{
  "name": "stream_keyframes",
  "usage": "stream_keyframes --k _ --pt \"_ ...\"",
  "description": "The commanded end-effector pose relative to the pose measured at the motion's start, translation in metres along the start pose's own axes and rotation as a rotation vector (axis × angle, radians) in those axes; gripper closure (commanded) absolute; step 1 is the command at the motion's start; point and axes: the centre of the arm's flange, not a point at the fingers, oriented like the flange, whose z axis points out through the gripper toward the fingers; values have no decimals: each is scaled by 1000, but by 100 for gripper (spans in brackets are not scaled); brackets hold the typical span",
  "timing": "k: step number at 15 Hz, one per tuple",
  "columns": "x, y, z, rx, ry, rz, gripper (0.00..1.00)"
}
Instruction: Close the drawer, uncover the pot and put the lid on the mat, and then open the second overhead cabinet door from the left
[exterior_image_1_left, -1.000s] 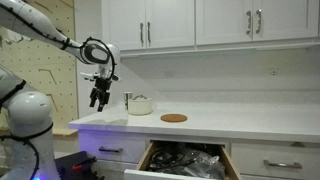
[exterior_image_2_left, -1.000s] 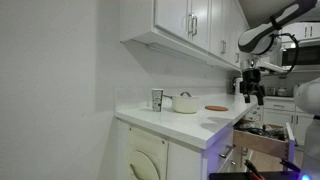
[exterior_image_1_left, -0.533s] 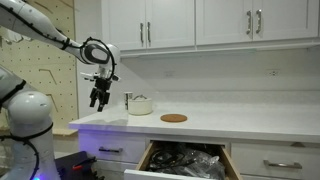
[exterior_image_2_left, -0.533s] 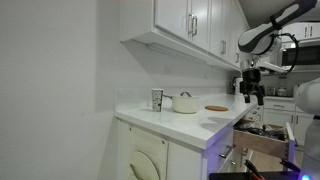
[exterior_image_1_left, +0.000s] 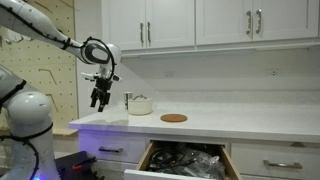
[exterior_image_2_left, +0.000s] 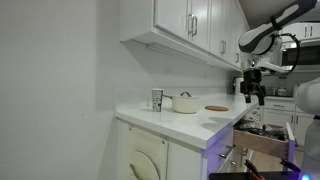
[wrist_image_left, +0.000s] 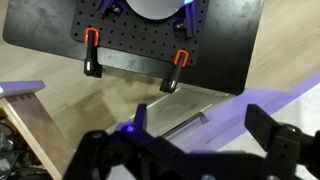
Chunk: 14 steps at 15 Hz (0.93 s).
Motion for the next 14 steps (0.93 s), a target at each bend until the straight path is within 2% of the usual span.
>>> stream_keyframes --k 1,9,14 --pt "-3 37 -5 19 19 55 0" --pt "-26 138 -16 64 134 263 0" --pt "-34 184 -17 71 222 393 0"
